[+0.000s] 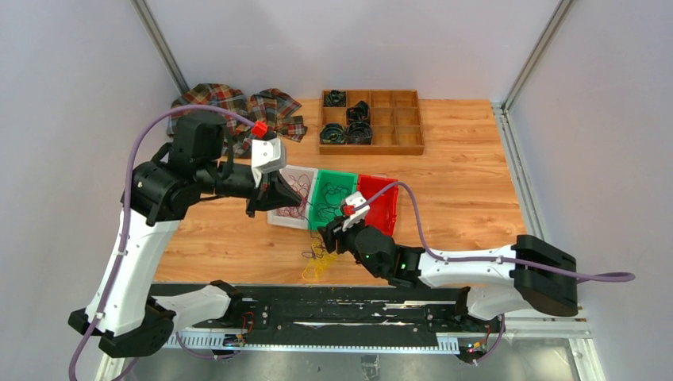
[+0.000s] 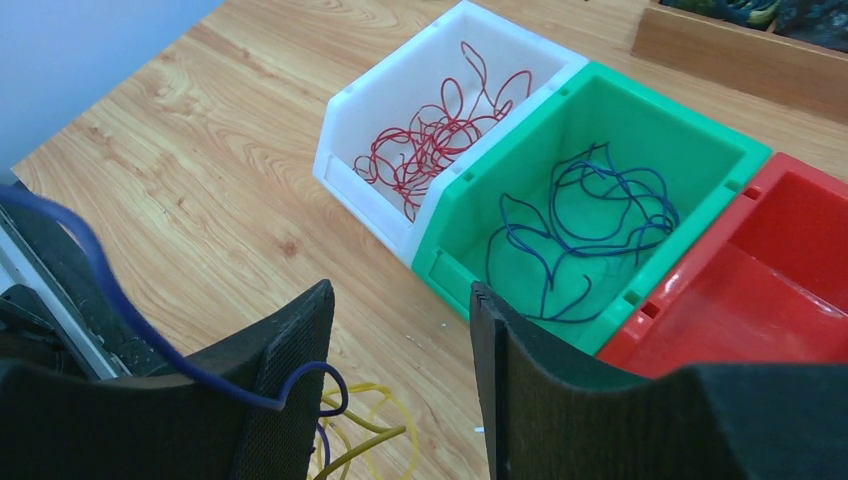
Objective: Untangle the cables
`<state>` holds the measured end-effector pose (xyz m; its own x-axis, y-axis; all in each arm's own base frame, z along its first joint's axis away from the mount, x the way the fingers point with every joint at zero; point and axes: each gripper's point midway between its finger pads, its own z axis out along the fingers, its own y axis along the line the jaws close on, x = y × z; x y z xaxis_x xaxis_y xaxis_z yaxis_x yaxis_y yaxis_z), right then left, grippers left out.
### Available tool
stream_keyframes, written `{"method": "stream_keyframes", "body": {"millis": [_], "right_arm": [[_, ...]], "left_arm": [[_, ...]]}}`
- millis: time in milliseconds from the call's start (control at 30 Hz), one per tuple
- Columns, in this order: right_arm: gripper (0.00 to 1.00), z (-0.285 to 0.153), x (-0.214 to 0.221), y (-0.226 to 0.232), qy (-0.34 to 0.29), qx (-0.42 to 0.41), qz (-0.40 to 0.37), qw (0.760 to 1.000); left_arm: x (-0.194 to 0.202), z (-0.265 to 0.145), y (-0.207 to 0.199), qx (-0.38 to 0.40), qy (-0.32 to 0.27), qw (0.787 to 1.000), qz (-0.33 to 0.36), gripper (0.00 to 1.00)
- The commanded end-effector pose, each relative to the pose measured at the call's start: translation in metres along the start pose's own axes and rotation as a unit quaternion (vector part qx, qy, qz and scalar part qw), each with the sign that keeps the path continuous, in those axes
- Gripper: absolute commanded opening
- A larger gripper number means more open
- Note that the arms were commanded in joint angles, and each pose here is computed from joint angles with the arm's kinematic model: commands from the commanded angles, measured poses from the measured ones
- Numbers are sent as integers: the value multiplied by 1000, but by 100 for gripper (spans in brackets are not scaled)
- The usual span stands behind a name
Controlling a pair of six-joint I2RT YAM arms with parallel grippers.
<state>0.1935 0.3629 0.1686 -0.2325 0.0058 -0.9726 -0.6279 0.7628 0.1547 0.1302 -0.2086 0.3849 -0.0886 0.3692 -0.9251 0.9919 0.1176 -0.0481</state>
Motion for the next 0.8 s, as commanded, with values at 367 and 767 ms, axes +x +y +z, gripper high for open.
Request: {"method": "stream_keyframes", "body": {"millis": [367, 767], "right_arm": [[53, -8, 41, -11, 53, 12, -3, 999], [52, -11, 71, -16, 96, 20, -3, 995]], "left_arm": [[-113, -49, 11, -94, -90, 978, 165, 0], [-187, -103, 28, -244, -169, 916, 270, 1]]}}
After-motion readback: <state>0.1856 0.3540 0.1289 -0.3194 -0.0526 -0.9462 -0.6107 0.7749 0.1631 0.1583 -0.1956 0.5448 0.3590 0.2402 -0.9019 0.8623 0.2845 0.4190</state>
